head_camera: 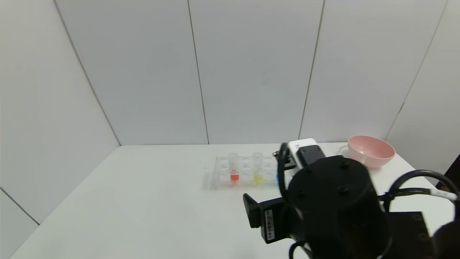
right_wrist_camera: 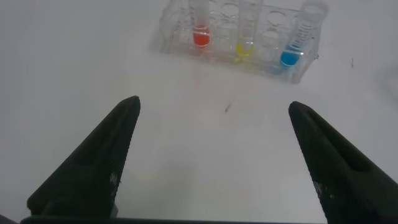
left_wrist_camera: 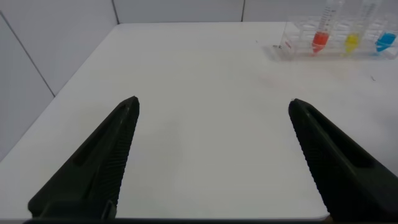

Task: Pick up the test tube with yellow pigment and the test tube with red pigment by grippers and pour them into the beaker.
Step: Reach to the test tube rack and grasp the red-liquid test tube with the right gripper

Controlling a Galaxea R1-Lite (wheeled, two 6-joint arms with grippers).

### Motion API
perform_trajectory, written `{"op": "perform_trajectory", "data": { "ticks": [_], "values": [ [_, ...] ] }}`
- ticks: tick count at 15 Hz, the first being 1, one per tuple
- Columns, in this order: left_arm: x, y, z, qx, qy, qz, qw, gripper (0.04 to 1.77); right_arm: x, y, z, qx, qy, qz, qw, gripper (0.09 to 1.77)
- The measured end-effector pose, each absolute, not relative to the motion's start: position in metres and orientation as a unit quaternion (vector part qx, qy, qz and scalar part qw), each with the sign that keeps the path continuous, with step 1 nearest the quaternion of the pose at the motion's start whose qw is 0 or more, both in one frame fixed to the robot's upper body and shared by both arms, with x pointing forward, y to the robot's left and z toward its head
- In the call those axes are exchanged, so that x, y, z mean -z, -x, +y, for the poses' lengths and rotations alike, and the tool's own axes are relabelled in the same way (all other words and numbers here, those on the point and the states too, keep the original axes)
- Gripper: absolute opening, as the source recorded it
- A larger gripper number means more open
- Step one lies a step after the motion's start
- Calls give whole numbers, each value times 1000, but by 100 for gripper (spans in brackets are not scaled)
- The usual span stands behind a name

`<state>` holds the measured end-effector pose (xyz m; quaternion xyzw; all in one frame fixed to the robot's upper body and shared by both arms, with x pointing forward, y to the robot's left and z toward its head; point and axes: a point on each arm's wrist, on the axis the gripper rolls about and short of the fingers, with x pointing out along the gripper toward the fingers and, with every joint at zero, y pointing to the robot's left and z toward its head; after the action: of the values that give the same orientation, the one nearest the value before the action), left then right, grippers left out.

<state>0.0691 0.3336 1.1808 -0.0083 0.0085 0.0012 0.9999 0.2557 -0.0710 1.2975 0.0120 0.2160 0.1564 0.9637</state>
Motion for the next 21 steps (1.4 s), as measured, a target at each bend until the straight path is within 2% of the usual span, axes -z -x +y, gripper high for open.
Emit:
{"op": "perform_trajectory", "data": {
  "ticks": [5,10,21],
  "values": [
    [-1181,-69,334,-1,8,9,1000,172,-1269,-283,-10,-152,3,224,963,171],
    [-1181,-69,334,-1,8,8,1000,172,-1246,-317,30,-136,6,223,965,171],
    [-1181,-69,334,-1,8,8,1000,172,-1213,-413,45,-67,7,204,977,171]
  ]
}}
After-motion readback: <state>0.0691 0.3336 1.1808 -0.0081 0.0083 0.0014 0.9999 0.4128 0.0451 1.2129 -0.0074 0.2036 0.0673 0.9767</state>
